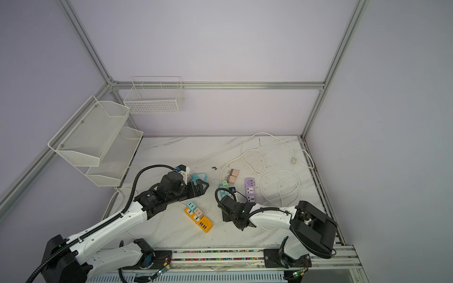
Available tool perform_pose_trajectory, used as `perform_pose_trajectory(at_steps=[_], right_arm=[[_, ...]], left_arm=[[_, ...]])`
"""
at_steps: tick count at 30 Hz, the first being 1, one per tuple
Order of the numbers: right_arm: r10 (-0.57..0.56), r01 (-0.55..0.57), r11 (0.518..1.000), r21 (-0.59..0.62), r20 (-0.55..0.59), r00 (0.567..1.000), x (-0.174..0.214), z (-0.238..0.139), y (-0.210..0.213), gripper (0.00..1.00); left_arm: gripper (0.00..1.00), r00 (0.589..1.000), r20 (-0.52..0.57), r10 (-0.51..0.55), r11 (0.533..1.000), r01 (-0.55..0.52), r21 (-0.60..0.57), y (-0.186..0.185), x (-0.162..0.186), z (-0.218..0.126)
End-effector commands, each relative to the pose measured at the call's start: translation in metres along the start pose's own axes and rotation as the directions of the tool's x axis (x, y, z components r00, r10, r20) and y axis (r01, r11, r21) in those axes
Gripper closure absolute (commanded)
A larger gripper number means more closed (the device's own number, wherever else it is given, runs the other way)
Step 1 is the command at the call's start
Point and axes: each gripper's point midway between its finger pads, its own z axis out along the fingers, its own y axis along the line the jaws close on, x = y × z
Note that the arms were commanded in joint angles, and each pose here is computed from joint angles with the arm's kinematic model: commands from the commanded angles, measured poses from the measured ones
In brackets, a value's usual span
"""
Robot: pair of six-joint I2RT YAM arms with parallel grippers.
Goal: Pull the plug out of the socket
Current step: 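Lower the left gripper onto the teal strip while the right shifts over the green plug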
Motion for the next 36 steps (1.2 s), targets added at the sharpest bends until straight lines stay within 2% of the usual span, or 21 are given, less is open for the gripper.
perform_pose_trajectory(at_steps=[1, 6, 12, 18, 22, 29, 36], right_arm=[[0.007, -0.007, 1.000, -0.010, 0.019, 1.000, -0.005, -0.021, -0.004, 0.28], [0.043, -0.039, 0.994, -0.105, 0.044, 0.998, -0.020, -0.053, 0.009, 0.28], [0.029, -0.024, 0.995, -0.100, 0.055, 0.998, -0.043, -0.070, 0.023, 0.28], [0.025, -0.022, 0.998, -0.050, 0.061, 0.998, -0.069, -0.063, 0.032, 0.30], [0.038, -0.038, 0.999, 0.003, 0.051, 0.998, -0.090, -0.049, 0.022, 0.34], [0.041, -0.043, 0.998, 0.037, 0.064, 0.997, -0.126, -0.037, 0.006, 0.40], [0.012, -0.014, 0.999, 0.045, 0.040, 0.999, -0.139, -0.024, 0.009, 0.40]], left_arm=[[0.00, 1.000, -0.003, 0.006, 0.998, -0.006, 0.069, -0.019, -0.004, 0.007], [0.04, 1.000, -0.027, -0.007, 0.998, 0.009, 0.054, -0.023, -0.003, 0.024], [0.19, 0.997, -0.037, -0.068, 0.995, 0.070, 0.069, -0.017, 0.003, 0.051], [0.26, 0.995, -0.067, -0.077, 0.994, 0.081, 0.069, -0.019, 0.004, 0.070], [0.32, 0.991, -0.067, -0.112, 0.993, 0.114, 0.020, 0.001, 0.008, 0.089], [0.40, 0.985, -0.119, -0.127, 0.987, 0.138, 0.085, -0.005, 0.014, 0.110], [0.44, 0.982, -0.141, -0.129, 0.985, 0.143, 0.093, -0.004, 0.018, 0.126]])
